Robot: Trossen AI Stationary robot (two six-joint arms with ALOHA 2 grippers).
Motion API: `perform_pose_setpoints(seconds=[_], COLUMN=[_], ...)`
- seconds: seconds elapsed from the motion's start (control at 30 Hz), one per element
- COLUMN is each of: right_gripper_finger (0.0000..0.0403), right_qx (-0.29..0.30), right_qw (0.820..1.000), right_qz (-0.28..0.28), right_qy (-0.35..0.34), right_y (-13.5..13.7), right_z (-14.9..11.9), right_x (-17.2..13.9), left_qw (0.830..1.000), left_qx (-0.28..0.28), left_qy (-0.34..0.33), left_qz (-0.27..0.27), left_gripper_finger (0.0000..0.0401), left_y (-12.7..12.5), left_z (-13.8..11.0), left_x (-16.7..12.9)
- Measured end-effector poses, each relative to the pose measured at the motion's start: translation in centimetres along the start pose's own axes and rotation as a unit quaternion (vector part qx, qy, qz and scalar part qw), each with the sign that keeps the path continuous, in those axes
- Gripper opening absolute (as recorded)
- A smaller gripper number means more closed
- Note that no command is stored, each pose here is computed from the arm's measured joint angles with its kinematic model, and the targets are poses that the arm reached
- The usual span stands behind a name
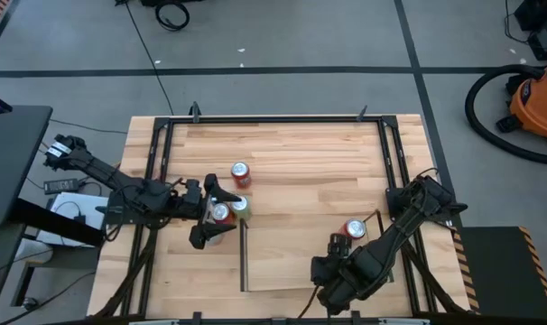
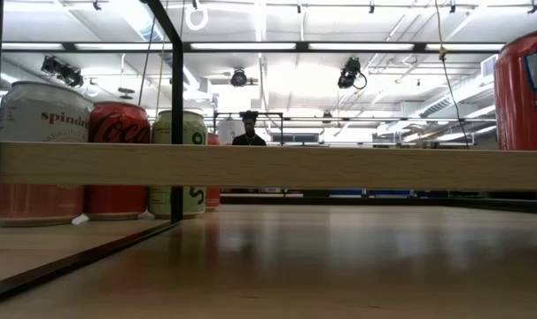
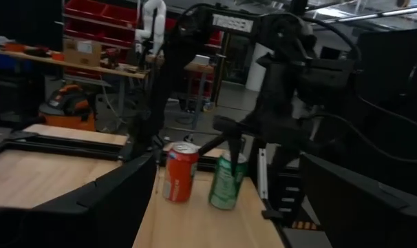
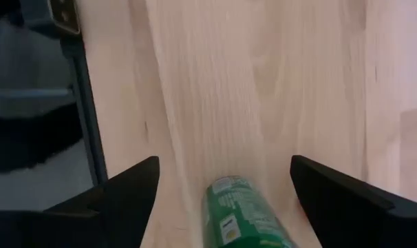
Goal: Place canned beverage on shelf
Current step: Put the green soda can on the shelf
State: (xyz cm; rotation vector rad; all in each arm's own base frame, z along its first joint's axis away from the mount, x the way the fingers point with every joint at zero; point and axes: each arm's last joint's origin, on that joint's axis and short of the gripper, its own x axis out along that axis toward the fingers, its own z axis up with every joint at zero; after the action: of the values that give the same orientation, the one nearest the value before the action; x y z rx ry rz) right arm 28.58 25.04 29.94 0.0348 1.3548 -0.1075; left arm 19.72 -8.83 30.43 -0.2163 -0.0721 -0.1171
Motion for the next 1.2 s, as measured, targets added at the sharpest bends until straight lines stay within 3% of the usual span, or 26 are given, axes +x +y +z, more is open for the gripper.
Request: perform_pose_setpoints(seconds=[0.2, 0.27, 1.2], right_gripper_finger=[0.0313, 0.0308, 0.0293], right_qx=[-0.179, -0.210, -0.208], right_qw=[0.984, 0.978, 0.975], right_qz=[-0.002, 0.000, -0.027], right_qy=[0.008, 0.006, 0.074], right_y=[0.2, 0.4, -0.6], right_z=[-0.5, -0.6, -1.5], right_x=[-0.1, -0.1, 3.4], left_qw=[1.000, 1.000, 1.000], left_qx=[-0.003, -0.004, 0.001], left_qy=[0.005, 0.005, 0.006], left_qz=[-0.020, -0.021, -0.021], left_gripper_finger=[0.0368, 0.0368, 0.0368], left_y=[-1.1, -1.4, -2.0], left_z=[-0.2, -0.3, -0.4], left_x=[-0.4, -0.6, -0.8])
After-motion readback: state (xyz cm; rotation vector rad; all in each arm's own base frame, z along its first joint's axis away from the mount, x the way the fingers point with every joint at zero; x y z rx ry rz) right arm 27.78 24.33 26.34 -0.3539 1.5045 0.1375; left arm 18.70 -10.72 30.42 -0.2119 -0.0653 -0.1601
